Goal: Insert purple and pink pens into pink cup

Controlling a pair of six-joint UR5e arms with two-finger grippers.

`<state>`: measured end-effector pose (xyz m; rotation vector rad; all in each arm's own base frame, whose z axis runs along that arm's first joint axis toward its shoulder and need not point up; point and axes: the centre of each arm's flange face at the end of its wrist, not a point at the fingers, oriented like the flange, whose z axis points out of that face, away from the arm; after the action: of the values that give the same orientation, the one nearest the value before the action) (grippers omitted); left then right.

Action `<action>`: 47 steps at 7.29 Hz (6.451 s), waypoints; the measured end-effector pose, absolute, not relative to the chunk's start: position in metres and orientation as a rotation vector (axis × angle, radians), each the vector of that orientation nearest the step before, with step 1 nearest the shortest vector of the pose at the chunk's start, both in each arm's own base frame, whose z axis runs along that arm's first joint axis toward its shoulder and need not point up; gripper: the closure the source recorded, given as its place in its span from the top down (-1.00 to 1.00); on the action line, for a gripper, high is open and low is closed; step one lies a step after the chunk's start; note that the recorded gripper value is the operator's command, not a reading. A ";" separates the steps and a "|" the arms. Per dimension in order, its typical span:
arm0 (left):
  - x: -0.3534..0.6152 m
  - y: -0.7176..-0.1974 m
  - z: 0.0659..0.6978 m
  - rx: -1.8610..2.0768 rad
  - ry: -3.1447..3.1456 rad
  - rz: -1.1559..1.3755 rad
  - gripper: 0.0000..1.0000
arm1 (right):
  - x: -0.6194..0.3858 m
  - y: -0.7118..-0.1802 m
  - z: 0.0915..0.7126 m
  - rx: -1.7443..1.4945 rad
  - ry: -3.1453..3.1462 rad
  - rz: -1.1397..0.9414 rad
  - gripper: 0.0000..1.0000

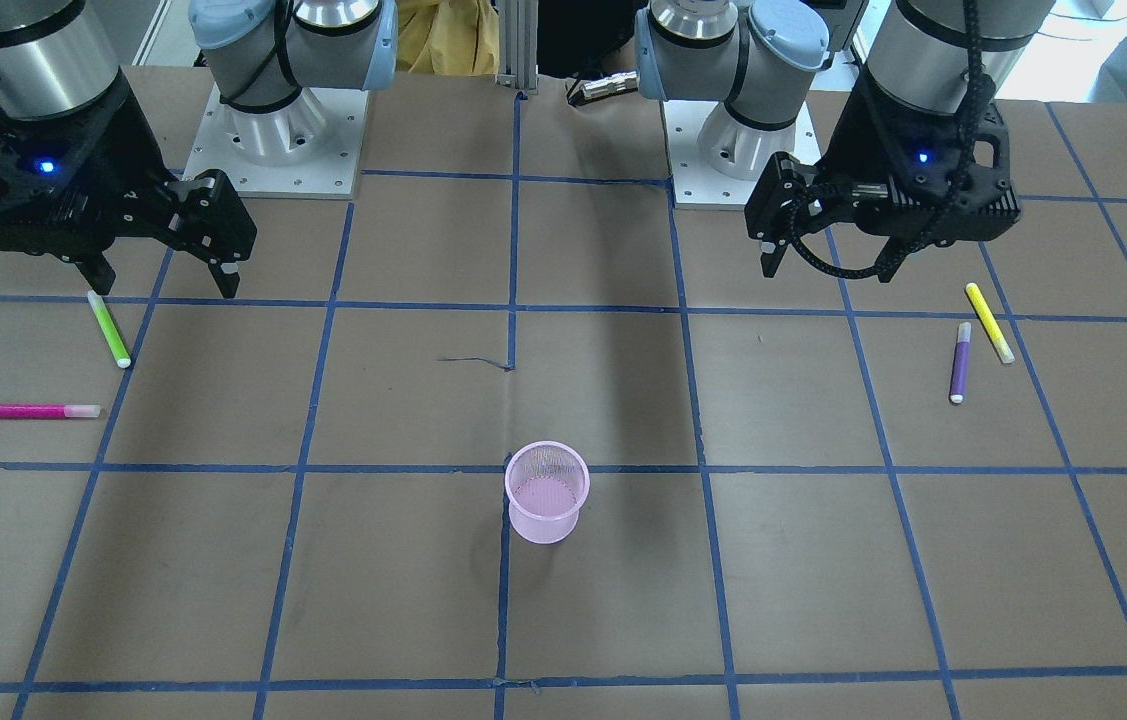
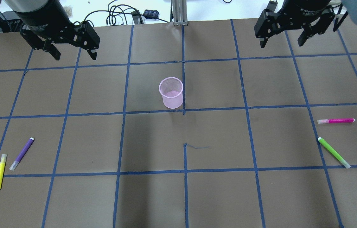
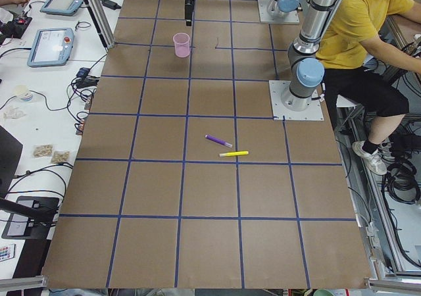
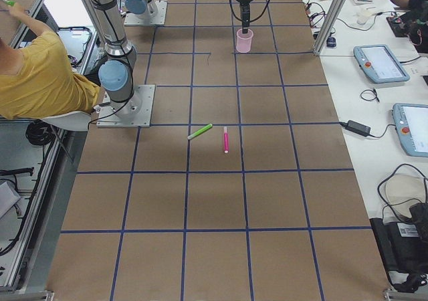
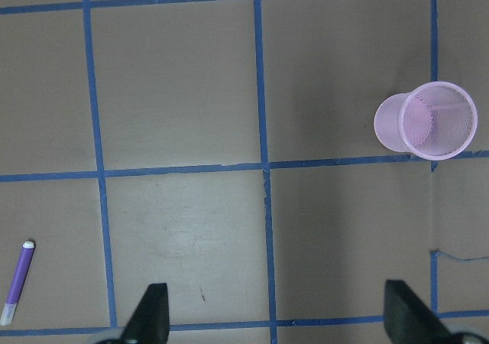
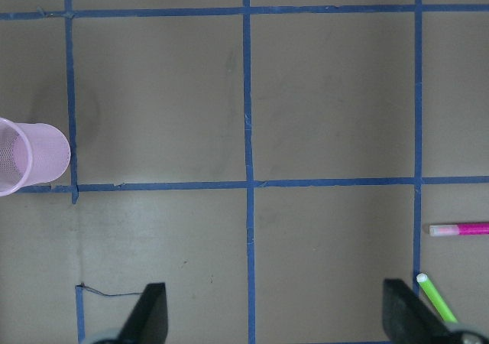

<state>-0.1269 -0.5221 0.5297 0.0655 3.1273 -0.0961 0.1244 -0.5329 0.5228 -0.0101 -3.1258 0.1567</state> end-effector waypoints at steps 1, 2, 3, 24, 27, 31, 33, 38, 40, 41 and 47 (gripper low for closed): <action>-0.127 -0.521 0.530 0.066 3.126 -0.093 1.00 | 0.124 -0.533 0.523 -0.010 -3.126 0.158 1.00; -0.126 -0.519 0.529 0.070 3.126 -0.082 1.00 | 0.124 -0.533 0.523 -0.010 -3.126 0.158 1.00; -0.124 -0.518 0.525 0.090 3.126 -0.057 1.00 | 0.124 -0.533 0.522 -0.005 -3.124 0.156 1.00; 0.180 -0.525 0.152 0.775 2.861 0.770 0.93 | -0.336 -0.514 0.169 2.573 -2.364 0.872 0.57; 0.194 -0.518 0.149 0.735 2.881 0.780 0.43 | -0.335 -0.510 0.153 2.685 -2.242 0.874 0.53; 0.193 -0.520 0.151 0.716 2.887 0.766 -1.00 | -0.334 -0.508 0.144 2.733 -2.192 0.894 -0.56; 0.194 -0.520 0.149 0.713 2.895 0.753 -1.00 | -0.333 -0.507 0.144 2.736 -2.194 0.897 -0.70; 0.178 -0.542 0.192 0.726 2.903 0.584 -1.00 | -0.340 -0.509 0.190 2.694 -2.194 0.781 -0.76; 0.163 -0.543 0.211 0.732 2.908 0.556 -1.00 | -0.327 -0.510 0.258 2.574 -2.232 0.684 -0.78; 0.154 -0.543 0.223 0.729 2.908 0.544 -1.00 | -0.303 -0.517 0.291 2.543 -2.226 0.642 -0.78; 0.130 -0.536 0.303 0.725 3.081 0.333 -1.00 | -0.007 -0.553 0.422 2.302 -2.442 0.412 -0.77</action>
<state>0.1299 -0.5365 0.3027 0.7245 3.0809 0.3335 -0.0075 -0.5533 0.4222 2.3017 -2.4421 0.4120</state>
